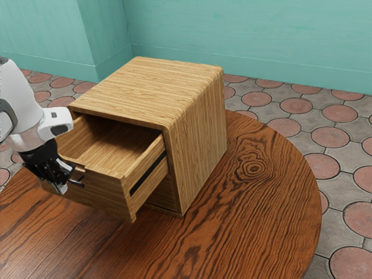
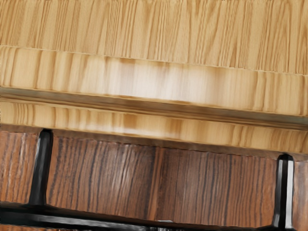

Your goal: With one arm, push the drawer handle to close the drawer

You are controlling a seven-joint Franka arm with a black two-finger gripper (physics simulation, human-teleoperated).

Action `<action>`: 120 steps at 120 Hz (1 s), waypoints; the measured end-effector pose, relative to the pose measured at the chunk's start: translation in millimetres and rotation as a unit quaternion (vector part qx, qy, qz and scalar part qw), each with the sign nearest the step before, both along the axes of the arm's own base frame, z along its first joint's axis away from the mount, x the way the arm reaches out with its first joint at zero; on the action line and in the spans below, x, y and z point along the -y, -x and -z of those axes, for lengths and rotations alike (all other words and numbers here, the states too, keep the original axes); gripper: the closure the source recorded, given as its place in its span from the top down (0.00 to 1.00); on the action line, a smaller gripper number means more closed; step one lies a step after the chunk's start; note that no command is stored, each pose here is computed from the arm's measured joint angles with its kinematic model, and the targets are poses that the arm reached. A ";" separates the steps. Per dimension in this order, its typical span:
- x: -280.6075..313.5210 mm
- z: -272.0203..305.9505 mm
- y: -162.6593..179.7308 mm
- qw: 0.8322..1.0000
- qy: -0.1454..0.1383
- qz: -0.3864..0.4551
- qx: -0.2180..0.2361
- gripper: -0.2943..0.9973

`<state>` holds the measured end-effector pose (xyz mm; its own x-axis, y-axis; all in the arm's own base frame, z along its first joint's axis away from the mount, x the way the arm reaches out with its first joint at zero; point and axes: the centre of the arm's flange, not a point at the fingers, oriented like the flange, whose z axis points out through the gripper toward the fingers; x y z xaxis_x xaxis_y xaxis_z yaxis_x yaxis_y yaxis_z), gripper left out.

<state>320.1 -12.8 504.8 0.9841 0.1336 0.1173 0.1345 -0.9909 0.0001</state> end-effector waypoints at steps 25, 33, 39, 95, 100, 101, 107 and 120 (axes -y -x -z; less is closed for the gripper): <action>1.1 -4.3 -31.0 1.000 0.003 0.000 0.004 0.17; 1.8 -3.9 -46.9 1.000 0.004 0.002 0.001 0.17; 2.1 -4.2 -57.4 1.000 0.005 0.003 0.001 0.17; -1.7 -4.5 -147.7 1.000 -0.004 0.014 0.001 0.16; -1.7 -3.9 -154.7 1.000 -0.004 0.015 0.001 0.16; -1.5 -3.8 -156.4 1.000 -0.004 0.016 0.001 0.16; -0.4 -4.3 -164.1 1.000 -0.004 0.018 0.003 0.16; -0.6 -4.4 -175.0 1.000 -0.005 0.019 0.005 0.16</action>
<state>495.1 -12.2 509.2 0.9873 0.0940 0.1279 0.0959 -0.9954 -0.0085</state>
